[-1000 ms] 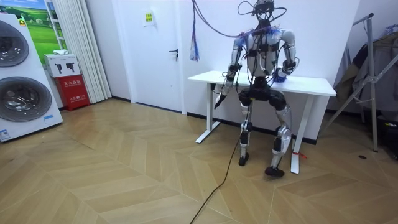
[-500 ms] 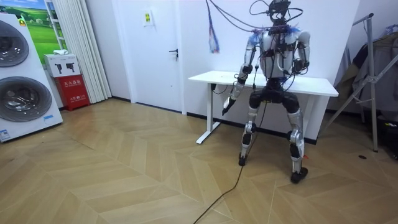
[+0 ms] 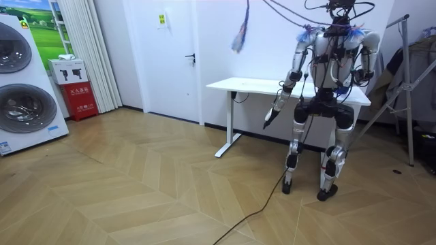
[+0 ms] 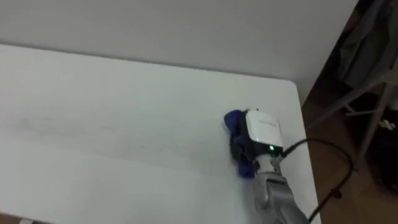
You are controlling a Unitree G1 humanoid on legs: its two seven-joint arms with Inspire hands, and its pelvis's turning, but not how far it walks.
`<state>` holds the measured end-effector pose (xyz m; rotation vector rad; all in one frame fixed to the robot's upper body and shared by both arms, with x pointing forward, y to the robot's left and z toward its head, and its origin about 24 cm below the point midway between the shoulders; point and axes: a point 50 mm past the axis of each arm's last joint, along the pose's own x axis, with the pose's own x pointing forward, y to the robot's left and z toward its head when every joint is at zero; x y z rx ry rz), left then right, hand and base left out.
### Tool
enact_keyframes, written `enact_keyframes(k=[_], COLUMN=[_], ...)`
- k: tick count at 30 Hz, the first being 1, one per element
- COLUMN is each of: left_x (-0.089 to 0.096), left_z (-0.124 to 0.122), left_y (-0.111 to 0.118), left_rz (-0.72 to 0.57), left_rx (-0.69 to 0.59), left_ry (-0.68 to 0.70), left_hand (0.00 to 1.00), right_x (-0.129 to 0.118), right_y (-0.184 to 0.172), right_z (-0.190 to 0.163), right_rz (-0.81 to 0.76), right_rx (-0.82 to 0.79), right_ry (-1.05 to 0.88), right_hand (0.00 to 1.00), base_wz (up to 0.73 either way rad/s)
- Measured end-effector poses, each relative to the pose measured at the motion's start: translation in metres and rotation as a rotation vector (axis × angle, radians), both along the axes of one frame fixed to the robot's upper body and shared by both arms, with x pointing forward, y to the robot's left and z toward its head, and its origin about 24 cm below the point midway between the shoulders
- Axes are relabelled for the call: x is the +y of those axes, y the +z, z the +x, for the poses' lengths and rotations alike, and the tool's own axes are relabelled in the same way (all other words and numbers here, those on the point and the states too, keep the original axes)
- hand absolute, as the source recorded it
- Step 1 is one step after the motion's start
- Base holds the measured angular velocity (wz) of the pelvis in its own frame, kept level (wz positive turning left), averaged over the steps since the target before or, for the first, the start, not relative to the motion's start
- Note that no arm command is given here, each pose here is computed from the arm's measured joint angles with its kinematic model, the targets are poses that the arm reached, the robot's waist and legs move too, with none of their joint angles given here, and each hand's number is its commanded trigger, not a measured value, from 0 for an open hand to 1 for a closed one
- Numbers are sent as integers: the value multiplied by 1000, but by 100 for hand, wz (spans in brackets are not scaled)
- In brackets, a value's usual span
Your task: Wipe table
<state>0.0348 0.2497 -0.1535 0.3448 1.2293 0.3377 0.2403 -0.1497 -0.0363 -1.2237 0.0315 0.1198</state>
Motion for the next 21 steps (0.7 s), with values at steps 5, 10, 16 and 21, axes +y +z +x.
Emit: enact_keyframes(k=[5, 10, 16, 21], left_x=[-3, -4, -4, -4], left_z=[8, 24, 34, 34], left_y=[0, 3, 6, 6], left_rz=[3, 4, 4, -10], left_rx=[-24, -88, -144, -155], left_ry=[8, -10, -22, 14], left_hand=[0, 0, 0, 0], right_x=[18, 27, 26, 29], right_y=[8, 14, 16, 15], right_z=[0, -2, -2, -3], right_rz=[22, 24, 3, -14], right_rx=[-2, -16, -17, -9], right_ry=[87, 132, 134, 151], right_hand=[100, 0, 0, 0], base_wz=[-19, 1, -6, 0])
